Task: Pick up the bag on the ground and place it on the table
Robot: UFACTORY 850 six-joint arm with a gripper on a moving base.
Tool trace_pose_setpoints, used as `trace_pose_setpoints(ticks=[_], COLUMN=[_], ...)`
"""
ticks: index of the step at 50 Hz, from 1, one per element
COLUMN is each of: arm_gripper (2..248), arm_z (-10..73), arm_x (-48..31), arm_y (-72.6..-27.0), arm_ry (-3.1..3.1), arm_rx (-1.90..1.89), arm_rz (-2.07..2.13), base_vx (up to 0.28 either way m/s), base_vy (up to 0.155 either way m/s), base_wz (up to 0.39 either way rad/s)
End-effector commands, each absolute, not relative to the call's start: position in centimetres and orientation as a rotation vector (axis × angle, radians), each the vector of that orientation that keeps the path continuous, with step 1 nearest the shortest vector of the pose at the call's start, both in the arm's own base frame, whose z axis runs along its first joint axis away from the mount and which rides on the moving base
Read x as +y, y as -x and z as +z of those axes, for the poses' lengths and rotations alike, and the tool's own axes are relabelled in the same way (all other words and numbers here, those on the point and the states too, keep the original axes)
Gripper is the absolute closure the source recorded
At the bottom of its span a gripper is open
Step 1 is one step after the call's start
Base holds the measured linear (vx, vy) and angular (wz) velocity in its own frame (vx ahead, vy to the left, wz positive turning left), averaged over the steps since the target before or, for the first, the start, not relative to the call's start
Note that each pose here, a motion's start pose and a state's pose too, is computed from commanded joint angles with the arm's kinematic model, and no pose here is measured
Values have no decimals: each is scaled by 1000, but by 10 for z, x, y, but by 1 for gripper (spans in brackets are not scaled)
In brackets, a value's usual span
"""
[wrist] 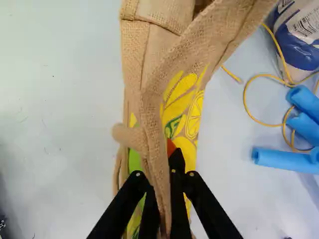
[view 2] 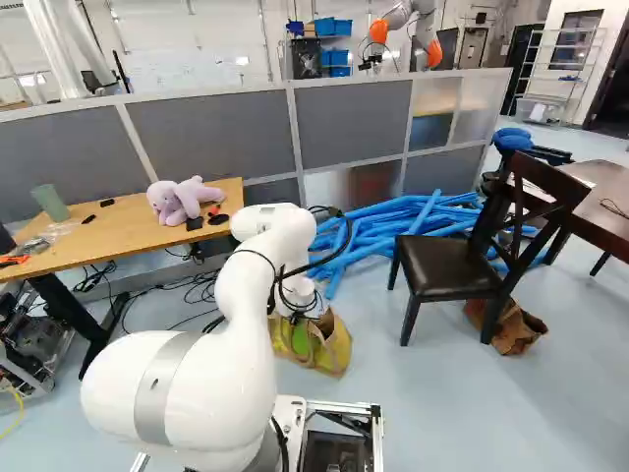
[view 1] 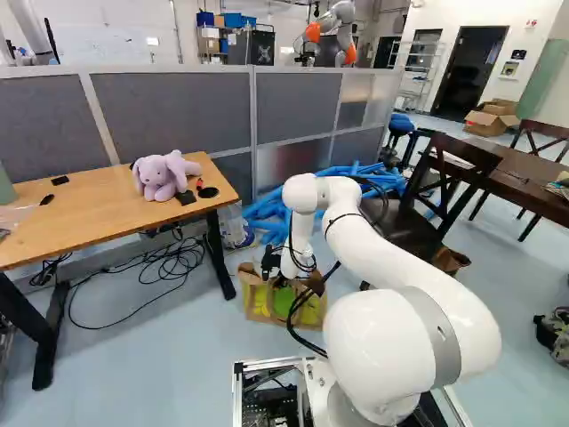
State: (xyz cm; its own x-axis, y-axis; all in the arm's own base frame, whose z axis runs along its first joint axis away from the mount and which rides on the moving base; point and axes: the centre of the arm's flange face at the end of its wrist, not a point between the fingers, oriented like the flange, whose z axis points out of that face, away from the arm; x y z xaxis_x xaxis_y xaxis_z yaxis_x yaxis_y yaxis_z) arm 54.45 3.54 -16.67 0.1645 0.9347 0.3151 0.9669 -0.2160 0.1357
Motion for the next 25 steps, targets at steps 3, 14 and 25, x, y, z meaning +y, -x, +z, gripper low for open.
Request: trace_pose_setpoints(ticks=[3, 14, 25], arm_gripper=[227, 227, 227], arm_z=[-163, -147, -131], arm_x=[35, 35, 33], arm_y=[-545, -545, -544], arm_ry=[2322, 2329, 2338], arm_rx=[-1903, -1903, -1907], arm_rz=[-510, -498, -470], base_vx=[0, 0, 0], base_vy=[0, 0, 0], base_wz=[0, 0, 0])
